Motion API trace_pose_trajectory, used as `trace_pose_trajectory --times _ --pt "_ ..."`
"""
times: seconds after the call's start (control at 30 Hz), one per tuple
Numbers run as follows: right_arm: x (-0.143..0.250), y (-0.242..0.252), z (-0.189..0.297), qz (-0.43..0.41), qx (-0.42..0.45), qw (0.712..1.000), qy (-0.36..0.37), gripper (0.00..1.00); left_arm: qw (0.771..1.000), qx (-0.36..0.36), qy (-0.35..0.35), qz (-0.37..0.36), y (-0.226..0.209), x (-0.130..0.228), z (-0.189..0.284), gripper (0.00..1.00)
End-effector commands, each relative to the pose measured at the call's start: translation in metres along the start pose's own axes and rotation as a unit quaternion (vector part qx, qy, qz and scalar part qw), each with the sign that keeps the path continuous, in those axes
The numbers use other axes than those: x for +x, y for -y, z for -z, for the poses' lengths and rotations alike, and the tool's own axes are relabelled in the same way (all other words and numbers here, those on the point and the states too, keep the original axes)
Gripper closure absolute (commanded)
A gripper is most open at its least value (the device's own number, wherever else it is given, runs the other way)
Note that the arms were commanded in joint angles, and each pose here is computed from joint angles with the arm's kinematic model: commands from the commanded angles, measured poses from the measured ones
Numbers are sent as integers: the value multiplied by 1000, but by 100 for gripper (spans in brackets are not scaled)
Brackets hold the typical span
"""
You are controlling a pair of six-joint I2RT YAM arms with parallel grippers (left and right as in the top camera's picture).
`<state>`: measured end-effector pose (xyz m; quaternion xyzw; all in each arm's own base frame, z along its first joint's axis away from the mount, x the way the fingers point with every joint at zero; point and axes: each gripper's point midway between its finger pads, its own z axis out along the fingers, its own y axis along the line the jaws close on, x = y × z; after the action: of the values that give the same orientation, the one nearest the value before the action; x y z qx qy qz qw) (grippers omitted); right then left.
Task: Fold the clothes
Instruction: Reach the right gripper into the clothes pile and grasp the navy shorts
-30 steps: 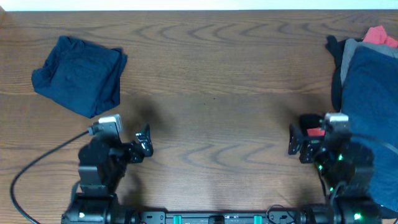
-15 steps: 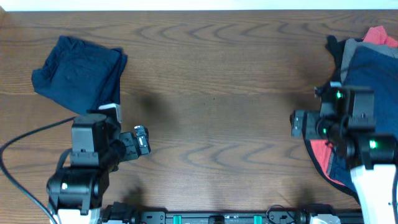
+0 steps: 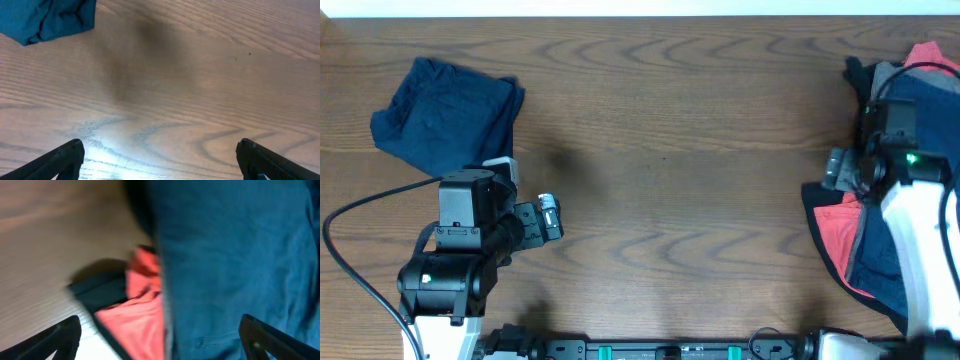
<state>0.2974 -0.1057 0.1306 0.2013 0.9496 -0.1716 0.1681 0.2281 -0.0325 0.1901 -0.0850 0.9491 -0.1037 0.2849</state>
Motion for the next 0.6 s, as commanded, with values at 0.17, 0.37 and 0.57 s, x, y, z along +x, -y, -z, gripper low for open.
trace_pose_trajectory --times 0.17,0.37,0.57 --pt "7 35 -54 -72 78 992 -63 11 1000 1 10 -10 1 -6 6 2" --pt "12 45 -68 -94 88 988 -83 13 1000 1 10 -10 1 -6 6 2" --pt "9 45 -72 -99 86 988 -77 16 1000 0 8 -10 1 -5 6 2"
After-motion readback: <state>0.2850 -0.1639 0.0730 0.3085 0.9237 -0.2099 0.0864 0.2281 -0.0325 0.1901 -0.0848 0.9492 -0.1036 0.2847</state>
